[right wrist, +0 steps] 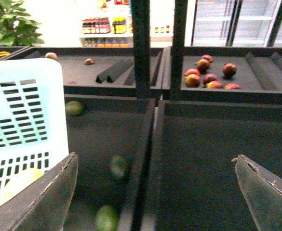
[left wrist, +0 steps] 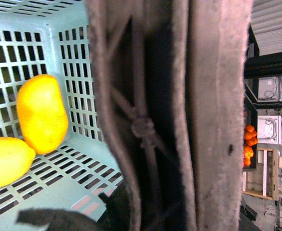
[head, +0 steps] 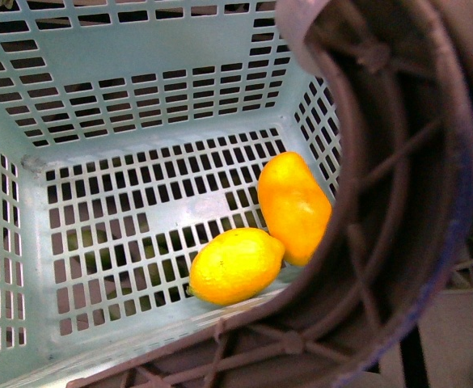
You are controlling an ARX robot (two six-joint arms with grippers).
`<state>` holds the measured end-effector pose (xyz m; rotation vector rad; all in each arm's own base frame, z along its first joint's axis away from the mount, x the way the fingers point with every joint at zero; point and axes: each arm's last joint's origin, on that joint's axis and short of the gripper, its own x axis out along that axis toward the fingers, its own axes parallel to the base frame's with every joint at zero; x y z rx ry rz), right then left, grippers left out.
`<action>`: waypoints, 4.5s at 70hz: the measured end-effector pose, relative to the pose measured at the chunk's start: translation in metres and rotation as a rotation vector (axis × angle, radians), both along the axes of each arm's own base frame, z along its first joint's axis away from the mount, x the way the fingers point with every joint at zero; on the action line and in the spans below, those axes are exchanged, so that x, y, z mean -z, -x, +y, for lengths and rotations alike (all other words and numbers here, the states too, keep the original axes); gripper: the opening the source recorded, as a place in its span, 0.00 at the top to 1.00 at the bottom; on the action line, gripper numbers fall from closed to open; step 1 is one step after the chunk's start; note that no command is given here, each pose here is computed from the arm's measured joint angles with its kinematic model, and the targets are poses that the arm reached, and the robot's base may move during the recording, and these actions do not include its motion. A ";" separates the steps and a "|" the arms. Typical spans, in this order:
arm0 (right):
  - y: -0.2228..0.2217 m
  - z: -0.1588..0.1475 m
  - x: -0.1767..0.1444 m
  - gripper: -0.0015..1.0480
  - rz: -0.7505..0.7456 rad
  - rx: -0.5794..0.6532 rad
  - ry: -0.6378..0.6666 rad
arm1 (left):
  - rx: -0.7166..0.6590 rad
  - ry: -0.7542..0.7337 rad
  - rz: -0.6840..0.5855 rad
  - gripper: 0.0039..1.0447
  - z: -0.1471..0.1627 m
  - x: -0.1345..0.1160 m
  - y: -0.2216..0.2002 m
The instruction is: Pick lemon and mango into basket
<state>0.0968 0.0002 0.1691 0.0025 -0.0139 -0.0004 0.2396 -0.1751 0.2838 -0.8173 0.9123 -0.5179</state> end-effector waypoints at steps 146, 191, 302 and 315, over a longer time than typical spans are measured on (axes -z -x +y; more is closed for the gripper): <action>0.000 0.000 0.000 0.08 0.001 0.000 0.000 | -1.025 0.199 0.114 0.87 0.003 0.103 -0.255; 0.000 0.000 0.000 0.08 0.001 0.000 0.000 | -1.144 0.136 0.098 0.08 0.045 0.095 -0.166; 0.000 0.000 0.000 0.08 0.001 0.000 0.000 | -0.526 -0.802 -0.924 0.97 0.175 0.112 0.121; 0.000 0.000 0.000 0.08 0.001 0.000 0.000 | -0.526 -0.802 -0.925 0.97 0.175 0.112 0.127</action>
